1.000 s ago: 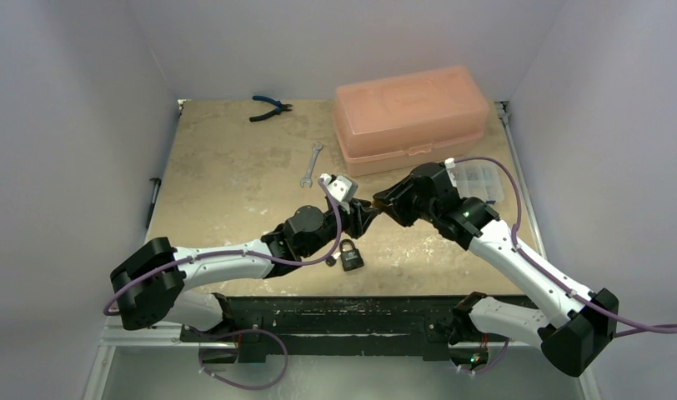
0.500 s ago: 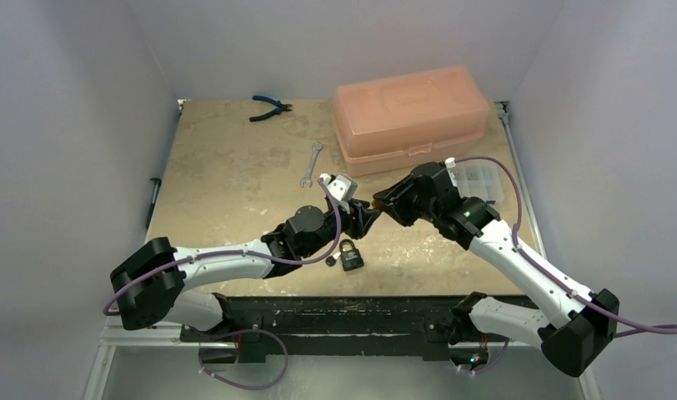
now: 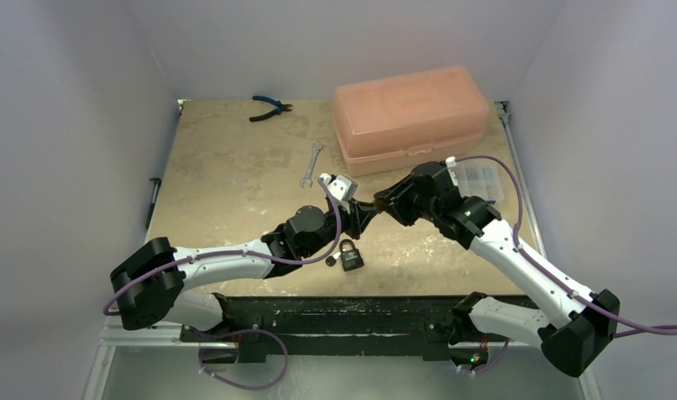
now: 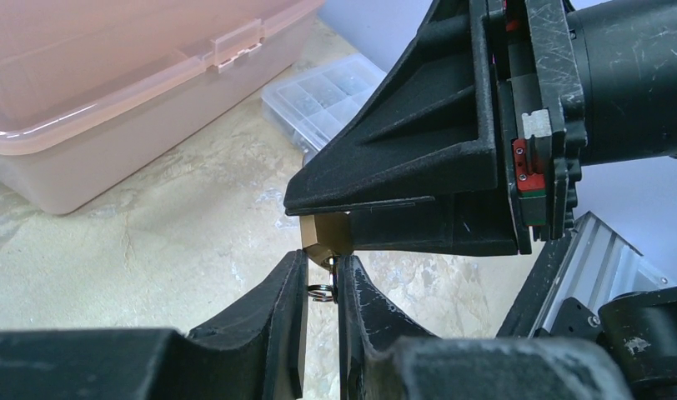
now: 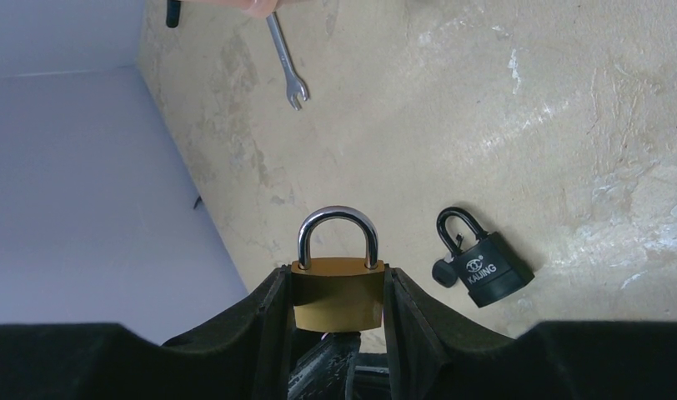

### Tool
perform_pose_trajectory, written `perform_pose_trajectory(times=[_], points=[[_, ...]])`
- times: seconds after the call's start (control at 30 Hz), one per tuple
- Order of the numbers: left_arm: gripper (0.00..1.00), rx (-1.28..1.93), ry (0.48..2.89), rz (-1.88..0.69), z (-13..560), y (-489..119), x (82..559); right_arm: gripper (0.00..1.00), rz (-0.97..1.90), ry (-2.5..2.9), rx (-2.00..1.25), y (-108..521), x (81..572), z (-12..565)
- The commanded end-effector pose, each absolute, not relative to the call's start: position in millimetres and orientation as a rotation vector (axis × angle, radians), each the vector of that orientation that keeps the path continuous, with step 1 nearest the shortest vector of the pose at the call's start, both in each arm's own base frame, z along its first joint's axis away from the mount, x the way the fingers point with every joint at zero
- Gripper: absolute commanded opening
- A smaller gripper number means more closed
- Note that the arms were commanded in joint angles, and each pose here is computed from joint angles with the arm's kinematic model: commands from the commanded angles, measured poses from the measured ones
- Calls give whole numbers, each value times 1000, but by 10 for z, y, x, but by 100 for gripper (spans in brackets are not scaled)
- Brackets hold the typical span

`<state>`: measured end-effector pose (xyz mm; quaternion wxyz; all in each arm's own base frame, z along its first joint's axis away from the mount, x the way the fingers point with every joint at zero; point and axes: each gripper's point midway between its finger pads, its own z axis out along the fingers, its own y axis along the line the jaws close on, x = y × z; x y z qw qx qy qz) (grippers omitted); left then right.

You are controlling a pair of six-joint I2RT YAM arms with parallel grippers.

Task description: Unlock with the key

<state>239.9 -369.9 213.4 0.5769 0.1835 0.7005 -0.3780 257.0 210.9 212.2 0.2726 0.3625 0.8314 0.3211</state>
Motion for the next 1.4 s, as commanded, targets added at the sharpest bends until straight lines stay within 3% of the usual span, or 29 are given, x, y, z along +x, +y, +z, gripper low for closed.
perform_pose_trajectory(times=[0.0,1.37], points=[[0,454,1584,-844,2341,-3719,2475,0,944,2163,931,2145,2595,2510],[0,749,1415,-538,2566,-3782,2348,0,870,2275,969,2196,2525,2405]])
